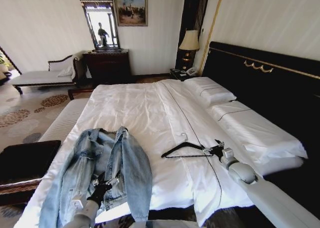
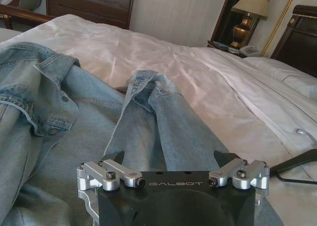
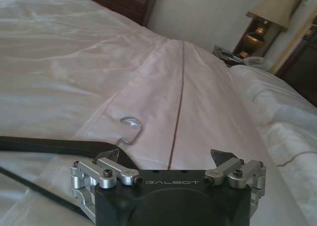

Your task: Pick up the clothes from the bed and hang them on the clothes hanger.

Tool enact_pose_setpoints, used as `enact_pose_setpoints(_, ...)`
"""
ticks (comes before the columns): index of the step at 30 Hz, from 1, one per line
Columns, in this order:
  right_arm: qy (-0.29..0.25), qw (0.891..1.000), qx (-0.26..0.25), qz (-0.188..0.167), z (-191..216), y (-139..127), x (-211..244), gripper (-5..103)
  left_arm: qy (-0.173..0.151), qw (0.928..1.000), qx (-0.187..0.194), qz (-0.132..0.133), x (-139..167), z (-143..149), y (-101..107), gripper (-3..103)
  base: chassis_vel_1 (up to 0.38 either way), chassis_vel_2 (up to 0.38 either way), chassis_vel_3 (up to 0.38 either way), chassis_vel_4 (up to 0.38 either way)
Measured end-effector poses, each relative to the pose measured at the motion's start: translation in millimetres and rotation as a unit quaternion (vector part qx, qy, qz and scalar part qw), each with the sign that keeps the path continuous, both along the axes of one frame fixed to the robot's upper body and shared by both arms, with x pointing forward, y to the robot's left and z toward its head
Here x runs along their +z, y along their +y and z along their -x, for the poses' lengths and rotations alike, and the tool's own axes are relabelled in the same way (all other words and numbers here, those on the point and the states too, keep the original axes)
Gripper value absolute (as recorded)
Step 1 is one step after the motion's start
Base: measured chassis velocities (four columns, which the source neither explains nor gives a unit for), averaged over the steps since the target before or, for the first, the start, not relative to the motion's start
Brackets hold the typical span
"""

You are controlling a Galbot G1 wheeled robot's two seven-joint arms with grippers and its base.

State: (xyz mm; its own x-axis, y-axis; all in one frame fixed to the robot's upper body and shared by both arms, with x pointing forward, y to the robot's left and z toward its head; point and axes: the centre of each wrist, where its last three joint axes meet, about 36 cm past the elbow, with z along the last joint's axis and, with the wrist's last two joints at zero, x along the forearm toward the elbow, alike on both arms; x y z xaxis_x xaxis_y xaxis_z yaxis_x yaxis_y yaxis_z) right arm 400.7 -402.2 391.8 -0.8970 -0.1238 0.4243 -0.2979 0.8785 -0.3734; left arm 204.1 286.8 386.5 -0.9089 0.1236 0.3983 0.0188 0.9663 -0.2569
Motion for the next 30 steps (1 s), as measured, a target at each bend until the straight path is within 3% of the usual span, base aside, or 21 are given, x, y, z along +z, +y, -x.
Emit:
enact_pose_setpoints(1, 0.000, 1.000, 0.000, 0.000, 0, 0, 0, 100, 0.000, 1.0000, 0.000, 0.000, 0, 0, 0, 100, 0.000, 0.000, 0.000, 0.000)
enact_pose_setpoints(8, 0.028, 0.993, 0.074, 0.090, -29, -20, 31, 100, 0.002, 1.0000, -0.005, 0.001, -1, -2, -4, 100, 0.041, 0.030, -0.016, -0.018)
enact_pose_setpoints(16, 0.113, 0.983, 0.107, 0.098, -56, -21, 27, 100, 0.005, 1.0000, -0.002, 0.002, -2, 1, -7, 100, 0.000, 0.000, 0.000, 0.000)
enact_pose_setpoints(20, 0.126, 0.981, 0.113, 0.091, -72, -10, 24, 100, 0.005, 1.0000, -0.001, 0.003, -2, 2, -8, 100, 0.000, 0.000, 0.000, 0.000)
enact_pose_setpoints(30, 0.155, 0.970, 0.128, 0.134, -103, -7, 15, 100, 0.006, 0.9998, 0.012, 0.011, -4, 4, -11, 100, 0.000, 0.000, 0.000, 0.000)
